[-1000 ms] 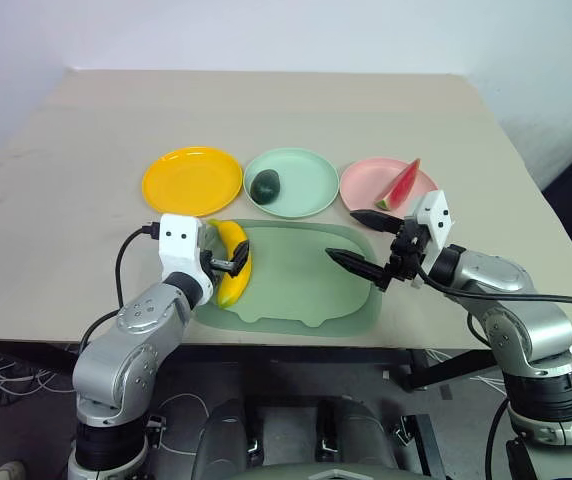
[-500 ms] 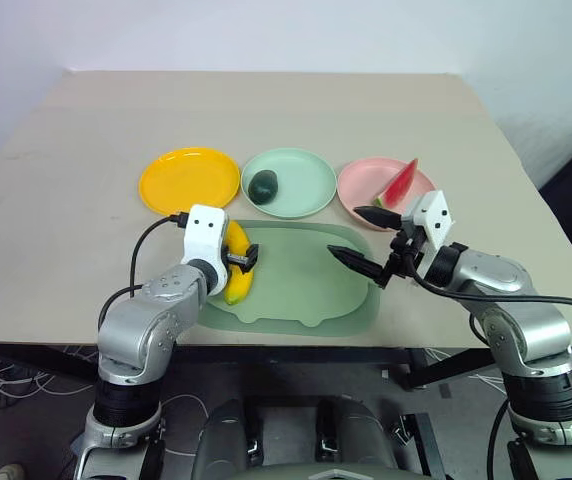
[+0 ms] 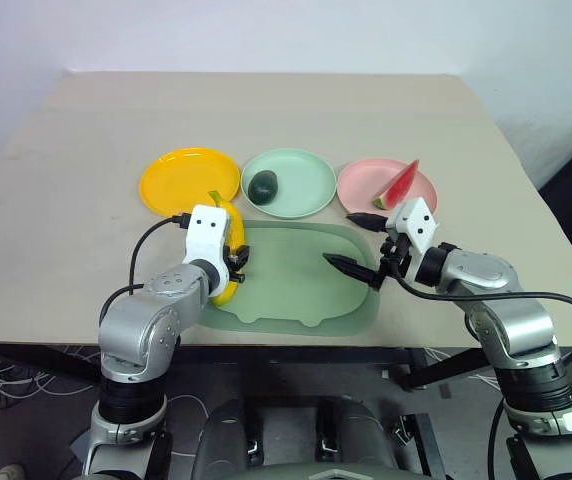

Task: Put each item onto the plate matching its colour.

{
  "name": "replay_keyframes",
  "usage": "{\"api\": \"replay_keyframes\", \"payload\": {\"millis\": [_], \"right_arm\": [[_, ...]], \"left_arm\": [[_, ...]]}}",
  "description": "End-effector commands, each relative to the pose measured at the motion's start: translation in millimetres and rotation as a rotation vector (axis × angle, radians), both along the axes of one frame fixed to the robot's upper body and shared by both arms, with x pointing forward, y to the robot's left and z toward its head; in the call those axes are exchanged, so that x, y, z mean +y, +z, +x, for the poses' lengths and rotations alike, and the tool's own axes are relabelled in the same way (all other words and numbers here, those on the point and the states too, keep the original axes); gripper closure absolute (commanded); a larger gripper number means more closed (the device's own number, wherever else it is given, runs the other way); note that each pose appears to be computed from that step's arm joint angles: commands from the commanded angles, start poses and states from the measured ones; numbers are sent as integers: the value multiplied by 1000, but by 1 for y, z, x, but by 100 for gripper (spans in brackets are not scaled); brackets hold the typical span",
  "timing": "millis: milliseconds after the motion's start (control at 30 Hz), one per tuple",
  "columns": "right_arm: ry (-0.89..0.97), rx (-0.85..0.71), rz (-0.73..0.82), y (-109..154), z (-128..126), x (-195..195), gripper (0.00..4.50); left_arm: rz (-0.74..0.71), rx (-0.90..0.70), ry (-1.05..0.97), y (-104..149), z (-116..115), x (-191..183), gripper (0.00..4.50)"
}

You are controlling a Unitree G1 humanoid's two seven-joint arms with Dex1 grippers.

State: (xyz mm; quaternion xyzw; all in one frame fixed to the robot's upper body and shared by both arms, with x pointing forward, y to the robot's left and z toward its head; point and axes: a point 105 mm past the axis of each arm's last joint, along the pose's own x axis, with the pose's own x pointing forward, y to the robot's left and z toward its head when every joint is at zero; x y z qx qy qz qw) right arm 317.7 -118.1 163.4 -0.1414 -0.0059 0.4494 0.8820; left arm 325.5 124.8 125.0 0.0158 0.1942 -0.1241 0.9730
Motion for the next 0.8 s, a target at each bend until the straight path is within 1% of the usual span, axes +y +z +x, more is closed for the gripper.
{"api": "replay_keyframes", "payload": {"millis": [33,100,167,200,233,300,367,433,500,567,667,800], "right_arm": [[21,-56,1,12,-1,3,0],[26,-56,4,12,-2,4,0],[32,-55,3,11,-3,7,0],[35,-54,5,11,-3,8,0],[38,-53,7,11,-3,9,0],[42,-55,14,11,-1,12,0],[43,-58,20,13,1,15,0],[46,-63,24,14,3,17,0],[44,-69,26,14,4,19,0],[42,-71,26,14,5,18,0],[29,-83,27,15,8,19,0],[14,-93,26,15,10,19,0]], "left_arm": [[32,-55,75,6,2,19,266],[62,-155,39,19,3,16,266],[51,-279,33,36,6,13,266],[36,-298,45,39,10,13,266],[21,-318,63,42,15,13,266],[18,-373,140,53,34,19,266],[-41,-410,173,64,47,21,266],[-104,-379,231,69,65,29,266],[-123,-388,258,79,81,36,266],[-128,-393,263,83,88,37,266],[-232,-328,298,80,110,52,266],[-290,-272,360,67,129,74,266]]}}
